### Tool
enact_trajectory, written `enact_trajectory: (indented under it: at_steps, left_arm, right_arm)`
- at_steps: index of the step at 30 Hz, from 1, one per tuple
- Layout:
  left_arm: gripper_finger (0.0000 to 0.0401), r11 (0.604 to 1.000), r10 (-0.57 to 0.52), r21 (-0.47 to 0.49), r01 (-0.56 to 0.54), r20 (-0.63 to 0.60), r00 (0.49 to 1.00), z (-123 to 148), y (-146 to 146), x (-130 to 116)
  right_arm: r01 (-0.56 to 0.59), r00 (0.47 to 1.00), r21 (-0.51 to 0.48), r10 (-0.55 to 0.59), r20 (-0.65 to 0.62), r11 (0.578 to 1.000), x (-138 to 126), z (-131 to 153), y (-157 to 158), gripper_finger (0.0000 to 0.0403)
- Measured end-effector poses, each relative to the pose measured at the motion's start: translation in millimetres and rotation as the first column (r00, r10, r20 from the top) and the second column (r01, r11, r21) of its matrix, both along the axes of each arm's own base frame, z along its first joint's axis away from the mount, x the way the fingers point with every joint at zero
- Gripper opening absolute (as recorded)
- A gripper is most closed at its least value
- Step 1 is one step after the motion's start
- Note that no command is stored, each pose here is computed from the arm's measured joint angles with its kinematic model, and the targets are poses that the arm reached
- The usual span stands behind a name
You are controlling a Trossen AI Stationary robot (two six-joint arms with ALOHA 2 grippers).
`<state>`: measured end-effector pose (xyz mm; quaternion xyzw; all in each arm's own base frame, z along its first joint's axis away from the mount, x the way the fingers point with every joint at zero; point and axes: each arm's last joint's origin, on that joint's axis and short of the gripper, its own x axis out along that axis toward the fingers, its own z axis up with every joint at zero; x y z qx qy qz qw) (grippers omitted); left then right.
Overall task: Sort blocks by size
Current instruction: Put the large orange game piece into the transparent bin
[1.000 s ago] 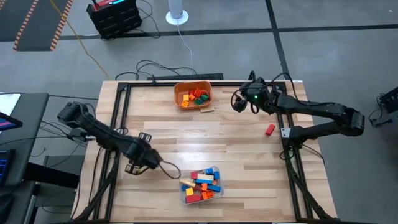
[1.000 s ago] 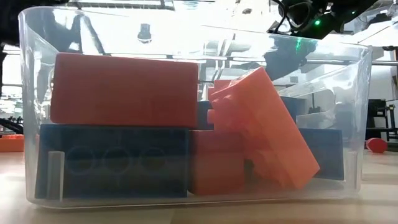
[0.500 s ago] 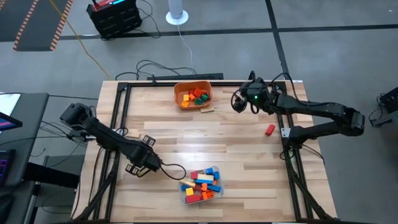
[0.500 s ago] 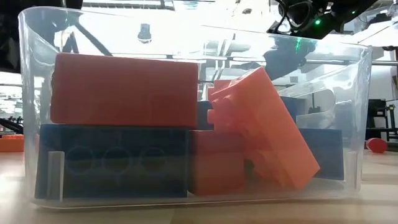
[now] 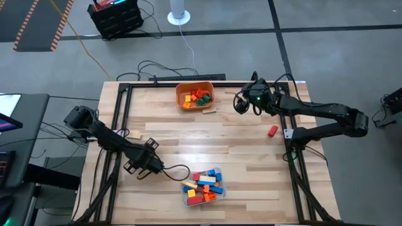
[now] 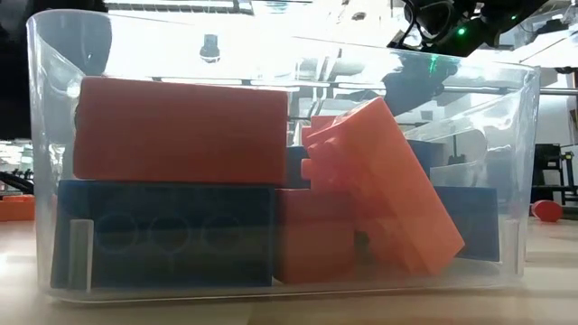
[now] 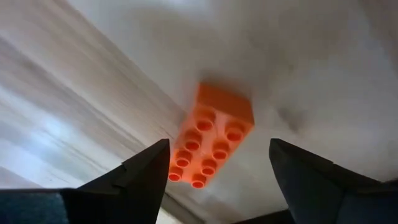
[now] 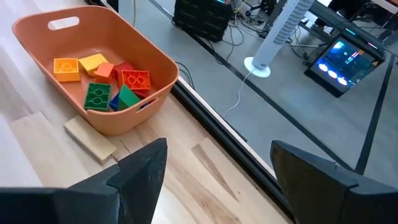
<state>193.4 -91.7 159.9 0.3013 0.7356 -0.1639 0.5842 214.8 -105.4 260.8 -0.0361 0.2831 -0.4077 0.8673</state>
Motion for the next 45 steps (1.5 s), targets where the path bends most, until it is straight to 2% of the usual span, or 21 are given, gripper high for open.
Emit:
enact_trajectory:
  at_steps: [6,12,17,24,29,32,34,36,38,41,45]
  left_arm:
    - [0.0259,0.985,-0.154,0.064,0.158,-0.060,0.986,-17,9,-12]
    - [0.0210,0.971,-0.220,0.091,0.223,-0.042,0.975,-21,10,-12]
    - [0.0133,0.978,-0.183,0.097,0.185,-0.028,0.983,-20,10,-11]
    - [0.0128,0.994,-0.069,0.095,0.059,0.114,0.991,10,-2,12]
    - [0.0128,0.996,-0.037,0.087,0.008,0.336,0.941,54,-14,44]
    - [0.0128,1.000,0.013,-0.013,-0.008,0.503,0.864,84,-24,66]
    - [0.0131,0.989,0.073,-0.143,0.023,0.630,0.773,105,-34,83]
    - [0.0135,0.956,0.152,-0.280,0.088,0.728,0.669,123,-44,97]
    - [0.0138,0.901,0.240,-0.402,0.161,0.774,0.586,134,-50,108]
    - [0.0139,0.818,0.346,-0.532,0.216,0.757,0.554,136,-56,120]
    - [0.0141,0.748,0.410,-0.634,0.197,0.675,0.614,112,-66,138]
  right_arm:
    - [0.000,1.000,0.000,0.000,0.000,1.000,0,0,0,0.0317]
    - [0.000,1.000,0.000,0.000,-0.001,1.000,0,0,0,0.0317]
    - [0.000,1.000,0.000,0.000,-0.001,1.000,0,0,0,0.0317]
    - [-0.001,1.000,-0.001,0.001,-0.002,1.000,0,0,0,0.0317]
    - [0.002,1.000,-0.001,-0.002,-0.002,1.000,0,0,-1,0.0317]
    - [0.001,1.000,-0.002,-0.001,-0.003,1.000,0,0,-1,0.0317]
    - [0.001,1.000,-0.002,-0.001,-0.003,1.000,0,0,-1,0.0317]
    - [0.001,1.000,-0.002,-0.001,-0.003,1.000,0,0,-1,0.0317]
    - [0.001,1.000,-0.003,-0.001,-0.004,1.000,0,0,-1,0.0317]
    - [0.000,1.000,-0.004,0.000,-0.006,1.000,0,0,-1,0.0317]
    - [0.000,1.000,-0.004,0.000,-0.007,1.000,0,0,-1,0.0317]
